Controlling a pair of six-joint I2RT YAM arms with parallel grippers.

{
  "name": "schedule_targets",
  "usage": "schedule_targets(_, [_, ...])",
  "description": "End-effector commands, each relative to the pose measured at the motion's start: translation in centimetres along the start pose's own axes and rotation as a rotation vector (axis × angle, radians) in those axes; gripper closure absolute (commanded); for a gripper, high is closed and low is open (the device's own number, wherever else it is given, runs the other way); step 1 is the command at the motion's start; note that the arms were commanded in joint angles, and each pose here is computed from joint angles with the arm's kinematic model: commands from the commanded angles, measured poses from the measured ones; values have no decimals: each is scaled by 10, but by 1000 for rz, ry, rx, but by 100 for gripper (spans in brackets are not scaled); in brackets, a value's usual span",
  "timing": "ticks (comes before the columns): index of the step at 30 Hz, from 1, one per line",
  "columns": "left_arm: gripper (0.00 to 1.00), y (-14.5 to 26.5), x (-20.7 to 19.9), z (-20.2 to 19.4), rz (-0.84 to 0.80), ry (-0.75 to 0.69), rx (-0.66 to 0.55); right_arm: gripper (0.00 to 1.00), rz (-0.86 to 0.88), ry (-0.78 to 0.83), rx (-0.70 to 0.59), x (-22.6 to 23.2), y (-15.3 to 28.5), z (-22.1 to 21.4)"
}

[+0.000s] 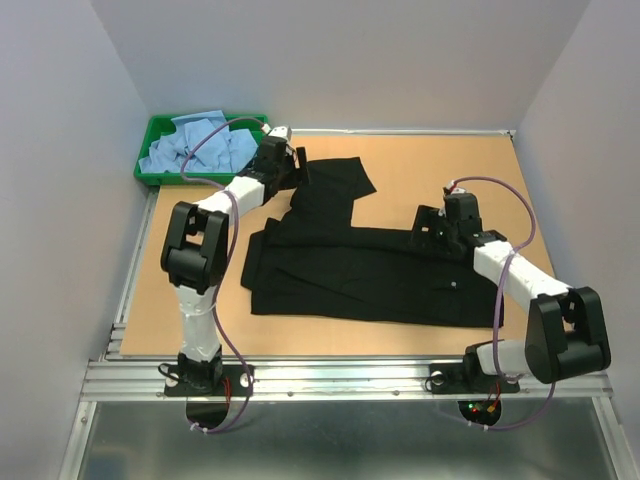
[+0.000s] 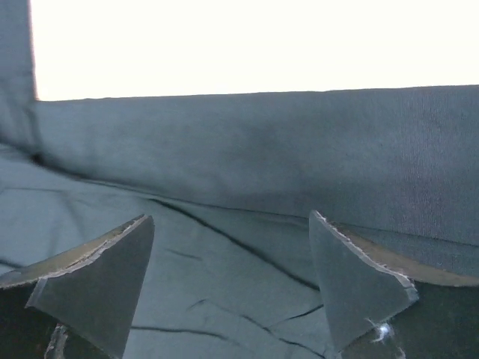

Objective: Fold and stack the long sleeve shirts
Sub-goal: Fold the shirt

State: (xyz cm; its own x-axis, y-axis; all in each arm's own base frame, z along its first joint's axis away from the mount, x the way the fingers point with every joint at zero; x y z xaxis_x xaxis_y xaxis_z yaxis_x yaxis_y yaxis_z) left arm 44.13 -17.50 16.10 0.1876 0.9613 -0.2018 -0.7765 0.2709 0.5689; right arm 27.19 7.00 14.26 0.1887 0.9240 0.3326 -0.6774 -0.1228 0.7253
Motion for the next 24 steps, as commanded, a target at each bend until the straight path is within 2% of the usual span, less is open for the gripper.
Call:
schedule_targets(1, [15, -10, -9, 14, -34, -22, -15, 9, 107, 21, -105, 22, 24, 31])
schedule_targets(5, [15, -23, -6, 11, 2, -21, 6, 8, 131, 26, -145, 26, 35, 37])
schedule_targets(9, [18, -40, -3, -5, 27, -14, 82, 8, 127, 22, -154, 23, 38, 35])
schedule_targets(13, [25, -45, -8, -17, -4, 12, 135, 8, 108, 12, -142, 18, 36, 27])
schedule_targets(21, [45, -53, -12, -37, -23, 36, 196, 8, 105, -2, -143, 14, 40, 19])
schedule_targets(24, [61, -55, -13, -38, -30, 34, 199, 9, 108, -2, -144, 13, 41, 17])
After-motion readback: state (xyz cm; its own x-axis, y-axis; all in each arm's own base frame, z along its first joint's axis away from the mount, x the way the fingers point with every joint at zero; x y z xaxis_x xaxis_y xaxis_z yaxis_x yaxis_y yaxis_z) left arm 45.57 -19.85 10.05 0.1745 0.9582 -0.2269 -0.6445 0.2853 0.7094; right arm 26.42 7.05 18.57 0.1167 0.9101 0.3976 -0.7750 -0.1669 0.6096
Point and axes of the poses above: each gripper's point midway between its finger pads, its own y axis back along the fingers, its own x axis along the line the jaws close on, z = x × y, the point moved 9 cm from there along y, back along the fingers, and after that the axes turned 7 degrees about -y, right-handed, at the moved point
